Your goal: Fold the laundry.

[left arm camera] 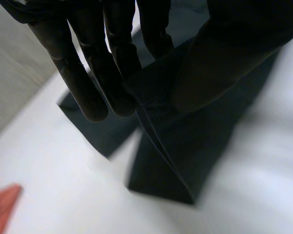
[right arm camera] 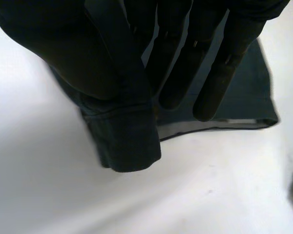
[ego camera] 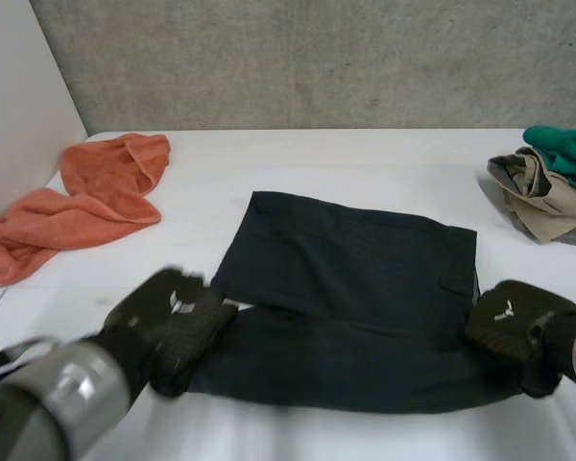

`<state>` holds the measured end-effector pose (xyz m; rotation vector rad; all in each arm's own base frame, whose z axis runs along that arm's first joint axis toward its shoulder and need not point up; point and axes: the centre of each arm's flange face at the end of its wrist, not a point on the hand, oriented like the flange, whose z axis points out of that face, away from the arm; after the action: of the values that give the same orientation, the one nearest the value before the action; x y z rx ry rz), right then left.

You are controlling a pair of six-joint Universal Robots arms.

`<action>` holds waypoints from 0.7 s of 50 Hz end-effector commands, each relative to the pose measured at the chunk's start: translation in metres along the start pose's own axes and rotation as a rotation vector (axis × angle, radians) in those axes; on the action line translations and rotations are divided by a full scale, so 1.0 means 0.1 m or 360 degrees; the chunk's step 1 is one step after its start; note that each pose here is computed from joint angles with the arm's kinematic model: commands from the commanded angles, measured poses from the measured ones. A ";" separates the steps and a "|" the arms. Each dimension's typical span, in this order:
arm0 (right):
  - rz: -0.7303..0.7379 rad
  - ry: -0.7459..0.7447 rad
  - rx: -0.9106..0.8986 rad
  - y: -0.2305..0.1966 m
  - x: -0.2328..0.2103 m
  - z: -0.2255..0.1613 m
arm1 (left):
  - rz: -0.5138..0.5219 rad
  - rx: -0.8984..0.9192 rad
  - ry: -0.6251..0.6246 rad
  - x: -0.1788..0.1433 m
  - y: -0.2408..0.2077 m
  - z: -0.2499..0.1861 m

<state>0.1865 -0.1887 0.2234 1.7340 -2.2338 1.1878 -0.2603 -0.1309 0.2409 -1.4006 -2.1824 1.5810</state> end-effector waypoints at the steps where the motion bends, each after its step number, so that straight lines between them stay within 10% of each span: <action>1: 0.0175 0.0298 0.0141 -0.09 0.41 0.57 | 0.0003 0.0354 -0.0236 -0.27 -0.23 0.96; 10: 0.0073 0.0763 0.0288 -0.40 0.77 1.32 | 0.0120 0.0673 -0.0587 -0.78 -0.24 2.27; 22: 0.0047 0.1178 0.0584 -0.44 1.13 2.25 | 0.0144 0.0842 -0.0581 -0.79 -0.12 2.89; 35: 0.0640 0.0756 0.0501 -0.34 0.91 1.38 | -0.0137 0.0687 -0.0546 -0.77 -0.13 2.12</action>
<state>0.2579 -0.3951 0.1612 0.9708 -1.8697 1.9519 -0.3663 -0.3690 0.1642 -1.0135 -1.7739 2.2990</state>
